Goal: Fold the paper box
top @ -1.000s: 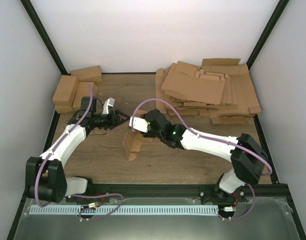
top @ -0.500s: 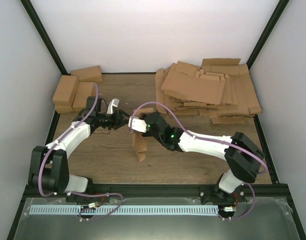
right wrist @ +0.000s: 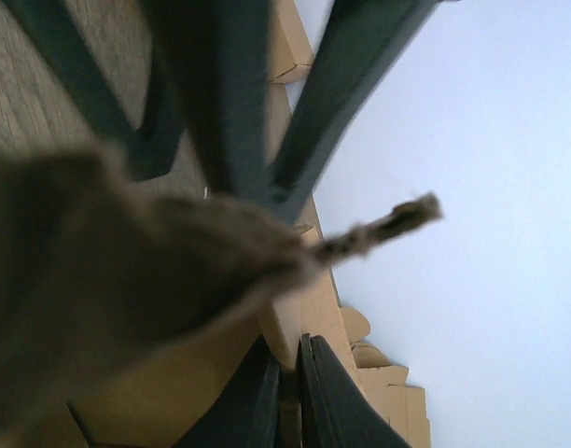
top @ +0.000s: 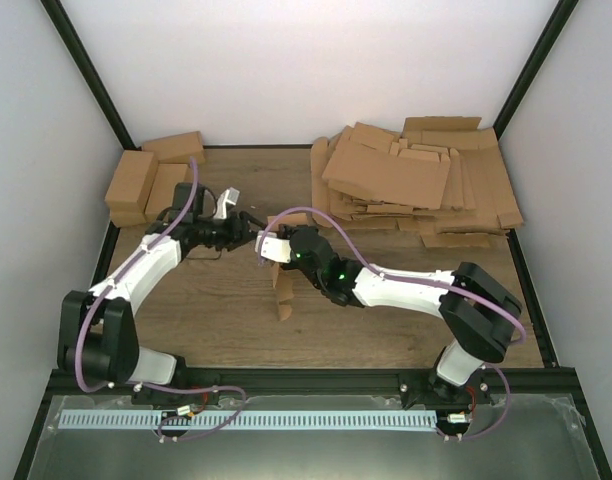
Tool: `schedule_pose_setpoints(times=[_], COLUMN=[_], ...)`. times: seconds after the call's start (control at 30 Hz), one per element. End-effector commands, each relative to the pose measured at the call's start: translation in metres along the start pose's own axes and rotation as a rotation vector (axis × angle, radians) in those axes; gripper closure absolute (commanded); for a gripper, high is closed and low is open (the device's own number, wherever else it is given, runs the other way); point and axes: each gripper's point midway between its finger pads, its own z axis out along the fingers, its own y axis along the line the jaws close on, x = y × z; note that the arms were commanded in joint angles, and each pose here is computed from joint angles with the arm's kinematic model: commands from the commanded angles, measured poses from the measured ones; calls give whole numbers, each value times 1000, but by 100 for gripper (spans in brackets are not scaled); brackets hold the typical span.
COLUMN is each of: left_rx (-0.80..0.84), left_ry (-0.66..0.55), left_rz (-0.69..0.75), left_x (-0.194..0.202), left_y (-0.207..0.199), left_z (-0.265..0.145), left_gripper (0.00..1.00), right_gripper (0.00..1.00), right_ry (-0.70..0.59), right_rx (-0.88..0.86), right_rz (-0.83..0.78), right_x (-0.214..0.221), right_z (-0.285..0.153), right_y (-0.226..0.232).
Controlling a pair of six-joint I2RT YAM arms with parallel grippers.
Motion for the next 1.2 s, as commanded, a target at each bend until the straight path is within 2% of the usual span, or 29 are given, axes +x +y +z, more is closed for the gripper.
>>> schedule_pose_setpoints(times=[0.0,0.07,0.23,0.4,0.5,0.63,0.73,0.87,1.03,1.17], left_rx=[-95,-120,-139,-123,-108,-90,-87,-83,-114,-123], left_ry=[-69,-104,-186,-186,-163,-128,-89,-44,10,16], left_rz=[101,120,139,130,119,103,92,55,57,72], left_x=[-17,-24,-39,-41,-38,-30,-19,3,28,33], left_y=[-19,-26,-44,-46,-43,-34,-21,-5,6,9], left_z=[-26,-41,-79,-91,-87,-78,-69,-50,-25,-20], left_gripper=[43,41,40,39,38,35,34,33,33,32], right_gripper=[99,99,99,99,99,98,98,94,83,65], right_ry=[19,42,106,115,134,244,337,413,437,442], right_rx=[-11,-52,-237,-426,-564,-726,-813,-844,-799,-767], right_rz=[46,120,425,730,884,1040,1106,1147,1153,1158], right_x=[3,7,20,35,44,67,85,101,112,117], right_z=[-1,-2,-8,-29,-38,-36,-31,-23,-17,-20], right_y=[0,-8,-29,-39,-29,9,44,76,82,82])
